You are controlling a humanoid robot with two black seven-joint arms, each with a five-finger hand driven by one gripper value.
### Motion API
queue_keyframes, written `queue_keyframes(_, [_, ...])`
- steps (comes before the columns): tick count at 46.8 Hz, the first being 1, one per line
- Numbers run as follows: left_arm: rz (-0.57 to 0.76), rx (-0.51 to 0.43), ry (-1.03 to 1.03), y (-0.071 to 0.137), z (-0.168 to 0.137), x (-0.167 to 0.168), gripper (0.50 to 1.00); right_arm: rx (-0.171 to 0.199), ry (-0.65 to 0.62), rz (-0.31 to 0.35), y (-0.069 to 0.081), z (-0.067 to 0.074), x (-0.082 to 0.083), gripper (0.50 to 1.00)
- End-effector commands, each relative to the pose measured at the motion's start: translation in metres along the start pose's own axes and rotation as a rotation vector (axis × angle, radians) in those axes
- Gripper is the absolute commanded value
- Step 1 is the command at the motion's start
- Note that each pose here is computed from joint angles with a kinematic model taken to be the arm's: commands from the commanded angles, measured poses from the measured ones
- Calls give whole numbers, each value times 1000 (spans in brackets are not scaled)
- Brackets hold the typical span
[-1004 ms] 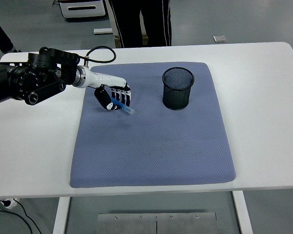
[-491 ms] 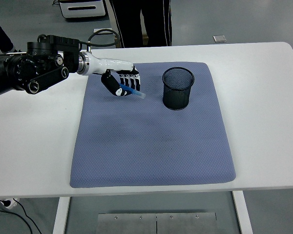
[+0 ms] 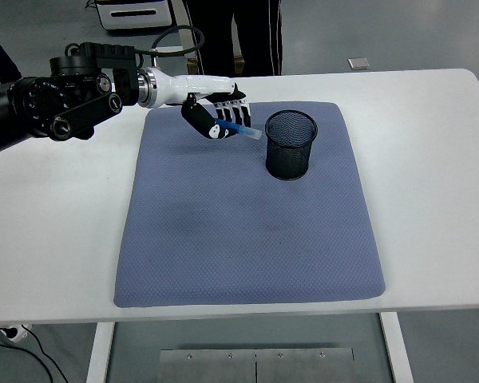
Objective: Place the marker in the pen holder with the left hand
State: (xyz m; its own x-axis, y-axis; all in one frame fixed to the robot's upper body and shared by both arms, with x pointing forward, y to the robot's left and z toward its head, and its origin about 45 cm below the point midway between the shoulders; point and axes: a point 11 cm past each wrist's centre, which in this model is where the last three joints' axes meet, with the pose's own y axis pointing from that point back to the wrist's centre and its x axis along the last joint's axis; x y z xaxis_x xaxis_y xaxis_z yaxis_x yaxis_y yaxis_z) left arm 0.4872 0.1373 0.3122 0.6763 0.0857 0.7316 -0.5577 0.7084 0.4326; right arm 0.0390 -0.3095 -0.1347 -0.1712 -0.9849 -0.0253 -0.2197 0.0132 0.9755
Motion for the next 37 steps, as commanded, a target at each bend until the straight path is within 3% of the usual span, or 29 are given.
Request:
queue_keyframes(1, [9,-30,20,-5,9,1,500,0,0,0,0,0,0,1000])
queue_keyframes(37, [113,-207,235,-41,64,8,500,0,0,0,0,0,0,1000])
